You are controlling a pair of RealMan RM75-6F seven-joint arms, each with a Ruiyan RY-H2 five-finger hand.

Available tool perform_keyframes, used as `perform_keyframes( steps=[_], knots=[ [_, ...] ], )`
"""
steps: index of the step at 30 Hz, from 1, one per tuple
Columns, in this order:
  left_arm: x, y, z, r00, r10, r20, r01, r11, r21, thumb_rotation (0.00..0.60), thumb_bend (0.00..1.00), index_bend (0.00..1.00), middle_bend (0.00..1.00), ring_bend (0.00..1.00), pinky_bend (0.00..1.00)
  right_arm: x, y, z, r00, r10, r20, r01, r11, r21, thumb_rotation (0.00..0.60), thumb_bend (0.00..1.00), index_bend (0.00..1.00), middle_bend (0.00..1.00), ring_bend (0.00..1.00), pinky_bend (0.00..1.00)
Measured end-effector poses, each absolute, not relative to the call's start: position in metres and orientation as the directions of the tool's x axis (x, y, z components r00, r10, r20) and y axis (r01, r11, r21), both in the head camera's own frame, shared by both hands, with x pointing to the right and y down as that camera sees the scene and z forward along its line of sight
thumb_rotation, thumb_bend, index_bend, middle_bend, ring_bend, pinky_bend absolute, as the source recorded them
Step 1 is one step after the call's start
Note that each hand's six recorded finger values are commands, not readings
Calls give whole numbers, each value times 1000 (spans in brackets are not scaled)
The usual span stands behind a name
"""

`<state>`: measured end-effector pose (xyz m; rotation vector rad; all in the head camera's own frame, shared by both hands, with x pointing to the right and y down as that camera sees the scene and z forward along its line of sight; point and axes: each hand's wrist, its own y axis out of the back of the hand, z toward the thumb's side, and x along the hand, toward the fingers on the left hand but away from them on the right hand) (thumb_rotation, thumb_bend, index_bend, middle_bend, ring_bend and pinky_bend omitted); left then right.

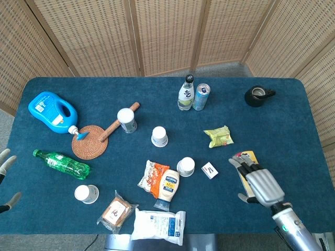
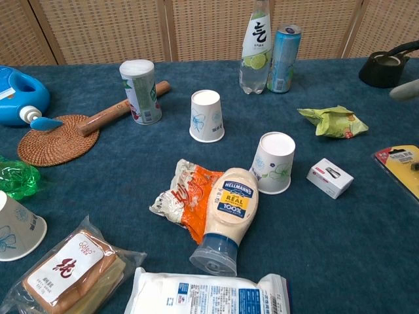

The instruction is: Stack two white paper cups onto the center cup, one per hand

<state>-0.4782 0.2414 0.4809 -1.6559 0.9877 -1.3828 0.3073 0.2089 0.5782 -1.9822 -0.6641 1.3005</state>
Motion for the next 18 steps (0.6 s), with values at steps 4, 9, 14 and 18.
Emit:
perform_keyframes(
  steps=[4, 9, 14, 18],
  knots=[
    [-480, 241, 483, 112, -902, 416, -91, -427, -900, 600, 328, 0, 0, 0, 85, 283, 194, 590, 418, 684, -598, 0, -658, -753, 600, 217, 0, 0, 0, 271],
    [-483, 241, 486, 100, -900, 425, -88, -433, -897, 600, 328, 0, 0, 0, 85, 254, 183, 610, 437, 652, -620, -35, -676, -736, 600, 220, 0, 0, 0, 276],
    [-486, 240, 487, 89, -899, 429, -87, -436, -896, 600, 326, 0, 0, 0, 85, 215, 177, 630, 477, 616, -627, -33, -701, -713, 600, 221, 0, 0, 0, 299],
    [-488, 240, 488, 83, -900, 429, -86, -435, -896, 600, 328, 0, 0, 0, 86, 188, 173, 645, 502, 593, -630, -22, -719, -695, 600, 221, 0, 0, 0, 299]
  ],
)
